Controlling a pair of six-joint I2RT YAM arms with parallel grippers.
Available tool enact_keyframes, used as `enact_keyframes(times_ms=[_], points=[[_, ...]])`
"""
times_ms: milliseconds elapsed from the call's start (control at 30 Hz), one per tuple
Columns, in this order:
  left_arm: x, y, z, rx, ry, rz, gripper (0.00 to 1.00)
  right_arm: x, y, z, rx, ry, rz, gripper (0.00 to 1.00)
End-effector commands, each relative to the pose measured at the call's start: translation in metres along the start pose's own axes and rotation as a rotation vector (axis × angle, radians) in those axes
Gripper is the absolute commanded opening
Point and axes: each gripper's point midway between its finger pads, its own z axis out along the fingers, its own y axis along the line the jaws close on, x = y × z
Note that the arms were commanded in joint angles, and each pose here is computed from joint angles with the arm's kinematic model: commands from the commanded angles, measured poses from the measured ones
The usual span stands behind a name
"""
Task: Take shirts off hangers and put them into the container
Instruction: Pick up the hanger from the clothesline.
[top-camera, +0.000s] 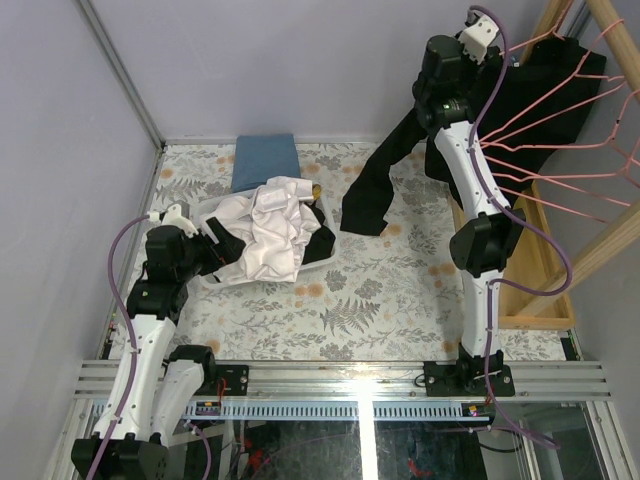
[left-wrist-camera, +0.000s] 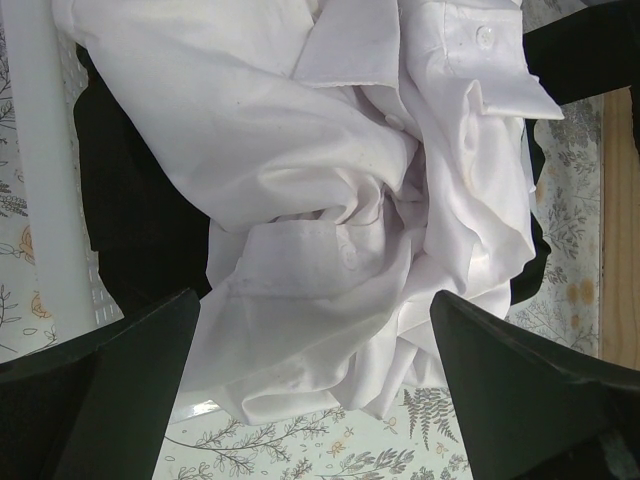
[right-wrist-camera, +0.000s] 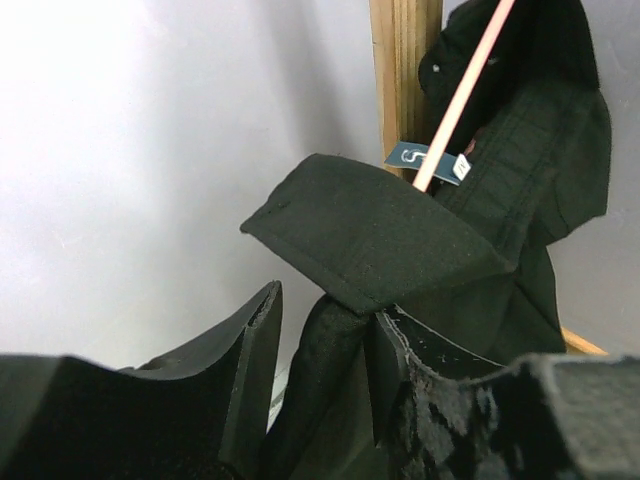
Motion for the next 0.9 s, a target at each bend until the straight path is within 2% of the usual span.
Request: enact_keyframes(times_ms=[0, 100, 200, 633, 867], points=[[-0.004, -0.007, 0.002, 0.034, -0.017, 0.003, 1.00, -0.043, -0.008, -0.010, -0.013, -0.054, 0.087, 0.23], [-0.004, -0.007, 0.002, 0.035, -0.017, 0.003, 1.00, -0.054, -0.012, -0.010, -0.009, -0.079, 0.066, 0.09], [-0.004, -0.007, 0.002, 0.036, -0.016, 0.003, 1.00, -0.062, -0.015, -0.010, -0.001, -0.101, 0.042, 0.00], [-0.003, -0.007, 0.003, 0.037, -0.011, 0.003, 1.00, -0.106, -0.029, -0.028, 0.026, -0.216, 0.023, 0.00], [-0.003, -0.006, 0.003, 0.036, -0.011, 0.002, 1.00, -0.123, -0.021, -0.045, 0.011, -0.272, 0.009, 0.00]])
